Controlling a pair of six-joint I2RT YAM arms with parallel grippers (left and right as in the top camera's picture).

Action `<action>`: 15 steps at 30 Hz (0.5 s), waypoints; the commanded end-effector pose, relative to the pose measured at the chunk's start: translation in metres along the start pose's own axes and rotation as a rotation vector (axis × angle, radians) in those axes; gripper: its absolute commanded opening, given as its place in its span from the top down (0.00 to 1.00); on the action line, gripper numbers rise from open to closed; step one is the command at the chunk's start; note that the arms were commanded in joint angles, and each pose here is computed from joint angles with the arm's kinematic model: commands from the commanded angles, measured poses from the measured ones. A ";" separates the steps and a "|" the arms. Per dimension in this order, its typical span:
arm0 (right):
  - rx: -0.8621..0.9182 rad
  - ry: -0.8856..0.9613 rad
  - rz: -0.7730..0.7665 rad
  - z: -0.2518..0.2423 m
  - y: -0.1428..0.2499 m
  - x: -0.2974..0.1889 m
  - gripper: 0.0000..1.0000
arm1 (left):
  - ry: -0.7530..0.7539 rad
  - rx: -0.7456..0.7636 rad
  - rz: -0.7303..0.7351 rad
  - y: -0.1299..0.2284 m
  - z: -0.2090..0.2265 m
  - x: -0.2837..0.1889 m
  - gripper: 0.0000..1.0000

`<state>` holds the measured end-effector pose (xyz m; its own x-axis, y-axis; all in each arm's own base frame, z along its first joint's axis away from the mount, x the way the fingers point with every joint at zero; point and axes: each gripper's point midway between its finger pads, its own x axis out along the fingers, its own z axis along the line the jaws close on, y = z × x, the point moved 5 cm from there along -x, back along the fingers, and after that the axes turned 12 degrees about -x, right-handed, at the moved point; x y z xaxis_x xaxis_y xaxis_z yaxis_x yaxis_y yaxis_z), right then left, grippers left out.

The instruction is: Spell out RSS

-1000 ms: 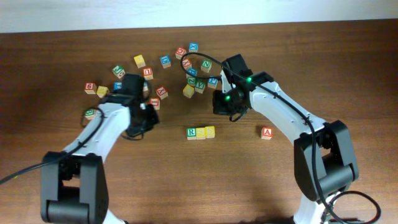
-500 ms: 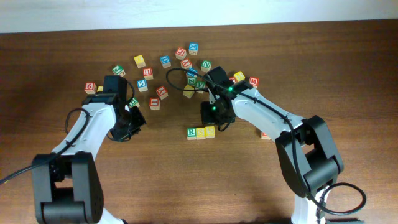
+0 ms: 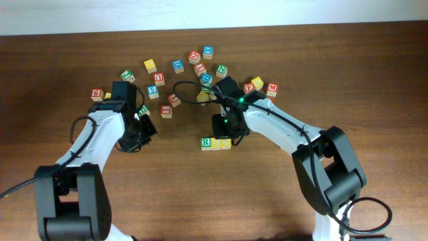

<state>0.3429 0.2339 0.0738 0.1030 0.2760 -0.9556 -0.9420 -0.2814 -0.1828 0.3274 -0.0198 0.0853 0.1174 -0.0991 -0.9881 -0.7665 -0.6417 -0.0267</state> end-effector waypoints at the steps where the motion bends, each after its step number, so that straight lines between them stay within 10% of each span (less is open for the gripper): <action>1: -0.001 0.016 0.008 -0.001 0.003 0.003 0.96 | 0.002 0.001 -0.015 -0.002 0.002 -0.004 1.00; 15: 0.016 0.017 0.019 -0.002 0.005 0.003 0.95 | 0.002 0.002 -0.014 -0.002 0.002 -0.004 1.00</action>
<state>0.3418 0.2328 0.0733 0.0978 0.2694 -0.9581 -0.9456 -0.2750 -0.1738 0.3274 -0.0198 0.0853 0.1174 -0.0991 -0.9881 -0.7665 -0.6417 -0.0267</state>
